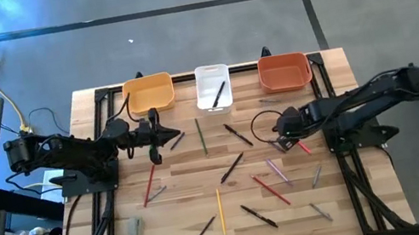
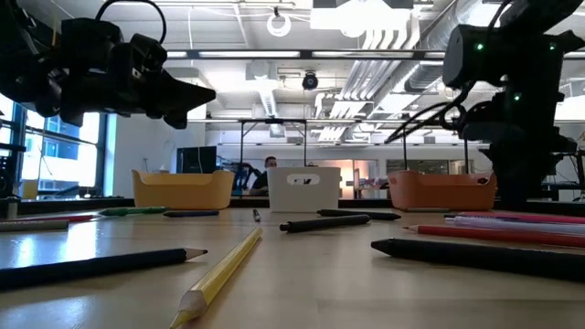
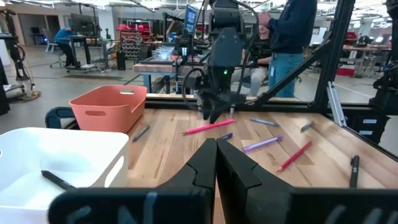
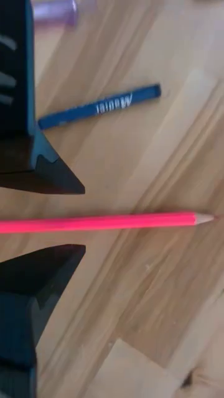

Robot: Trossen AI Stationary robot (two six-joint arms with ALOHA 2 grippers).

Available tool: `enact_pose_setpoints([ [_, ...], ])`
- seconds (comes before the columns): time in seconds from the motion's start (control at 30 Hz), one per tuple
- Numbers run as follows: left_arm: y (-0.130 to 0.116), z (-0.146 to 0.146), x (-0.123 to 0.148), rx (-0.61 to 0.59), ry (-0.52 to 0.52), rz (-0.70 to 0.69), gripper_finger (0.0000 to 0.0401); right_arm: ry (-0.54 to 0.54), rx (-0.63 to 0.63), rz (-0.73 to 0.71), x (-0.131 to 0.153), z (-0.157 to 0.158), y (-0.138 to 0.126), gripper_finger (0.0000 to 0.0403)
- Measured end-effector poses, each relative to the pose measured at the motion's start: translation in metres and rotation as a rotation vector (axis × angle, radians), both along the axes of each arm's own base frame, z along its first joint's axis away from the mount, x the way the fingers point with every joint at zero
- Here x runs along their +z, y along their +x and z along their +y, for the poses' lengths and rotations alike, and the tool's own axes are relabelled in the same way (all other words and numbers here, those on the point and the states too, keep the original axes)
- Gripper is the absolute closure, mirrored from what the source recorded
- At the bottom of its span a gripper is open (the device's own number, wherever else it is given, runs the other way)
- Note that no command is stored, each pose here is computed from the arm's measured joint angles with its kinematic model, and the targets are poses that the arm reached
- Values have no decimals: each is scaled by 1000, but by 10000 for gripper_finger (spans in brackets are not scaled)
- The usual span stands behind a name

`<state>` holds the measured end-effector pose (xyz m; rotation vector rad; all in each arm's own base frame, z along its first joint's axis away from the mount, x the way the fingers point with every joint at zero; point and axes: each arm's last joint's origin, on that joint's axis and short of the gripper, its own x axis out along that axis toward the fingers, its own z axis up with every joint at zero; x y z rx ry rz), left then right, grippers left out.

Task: Sort crayons/erasers/pens/pencils in bins
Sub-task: Put the pink pencil into the orange bin

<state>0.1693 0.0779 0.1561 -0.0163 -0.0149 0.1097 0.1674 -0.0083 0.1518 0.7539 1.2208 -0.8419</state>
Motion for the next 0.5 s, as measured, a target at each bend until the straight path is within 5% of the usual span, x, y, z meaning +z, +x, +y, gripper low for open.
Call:
enact_pose_setpoints([
  [0.3,0,0,0,0,-2,3,401,47,5,51,-17,-15,11,273],
  [0.5,0,0,0,0,-2,3,401,85,10,65,-22,-23,13,313],
])
